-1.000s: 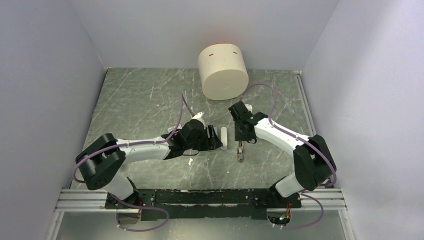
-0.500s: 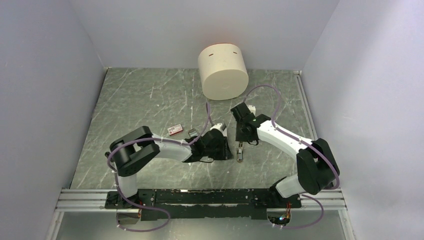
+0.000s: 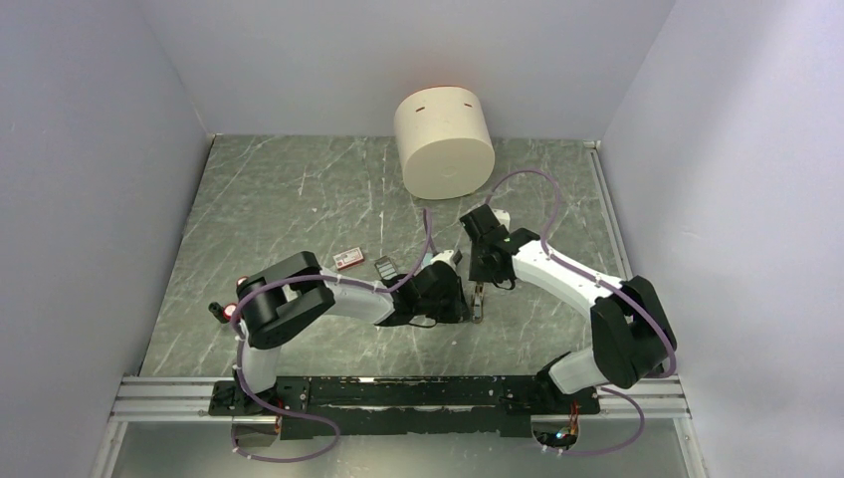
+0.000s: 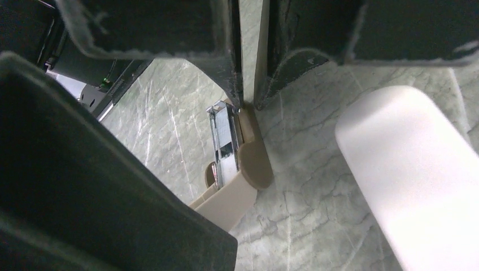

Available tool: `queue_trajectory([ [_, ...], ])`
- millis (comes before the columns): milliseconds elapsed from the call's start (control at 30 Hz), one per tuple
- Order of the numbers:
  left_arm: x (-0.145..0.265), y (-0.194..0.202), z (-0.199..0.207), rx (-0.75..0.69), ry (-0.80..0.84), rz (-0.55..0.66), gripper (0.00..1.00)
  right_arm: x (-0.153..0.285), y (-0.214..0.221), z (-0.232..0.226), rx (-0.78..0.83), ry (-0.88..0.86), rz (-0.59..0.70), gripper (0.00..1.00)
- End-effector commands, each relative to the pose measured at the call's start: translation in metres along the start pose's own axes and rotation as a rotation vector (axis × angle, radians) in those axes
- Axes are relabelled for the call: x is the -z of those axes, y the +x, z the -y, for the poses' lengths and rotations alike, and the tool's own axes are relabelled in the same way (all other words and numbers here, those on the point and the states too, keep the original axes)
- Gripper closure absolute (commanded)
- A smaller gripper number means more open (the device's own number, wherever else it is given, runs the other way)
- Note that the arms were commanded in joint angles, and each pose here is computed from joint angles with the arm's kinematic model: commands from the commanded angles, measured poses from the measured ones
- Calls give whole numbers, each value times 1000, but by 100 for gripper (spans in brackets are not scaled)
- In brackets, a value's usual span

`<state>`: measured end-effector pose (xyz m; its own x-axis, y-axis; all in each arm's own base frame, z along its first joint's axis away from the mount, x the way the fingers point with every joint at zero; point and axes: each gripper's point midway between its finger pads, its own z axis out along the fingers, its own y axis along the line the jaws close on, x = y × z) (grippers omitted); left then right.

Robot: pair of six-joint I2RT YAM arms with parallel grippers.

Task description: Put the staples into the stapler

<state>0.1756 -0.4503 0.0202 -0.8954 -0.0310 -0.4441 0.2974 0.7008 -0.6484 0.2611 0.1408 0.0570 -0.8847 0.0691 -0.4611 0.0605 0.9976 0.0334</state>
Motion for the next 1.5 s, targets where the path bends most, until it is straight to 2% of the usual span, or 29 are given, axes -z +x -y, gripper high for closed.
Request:
queue_trajectory([
  [0, -8, 7, -6, 7, -33, -21, 82, 4, -4, -2, -32, -26, 22, 84],
  [333, -14, 26, -29, 13, -128, -90, 91, 11, 5, -3, -17, -57, -4, 87],
  [500, -15, 34, -36, 14, -153, -111, 95, 16, 20, 1, 18, -47, -95, 88],
  [1000, -15, 36, -39, 23, -165, -118, 95, 36, 53, 5, 69, -109, -211, 90],
  [1467, -16, 35, -39, 21, -164, -115, 95, 22, 72, 7, 70, -99, -255, 92],
])
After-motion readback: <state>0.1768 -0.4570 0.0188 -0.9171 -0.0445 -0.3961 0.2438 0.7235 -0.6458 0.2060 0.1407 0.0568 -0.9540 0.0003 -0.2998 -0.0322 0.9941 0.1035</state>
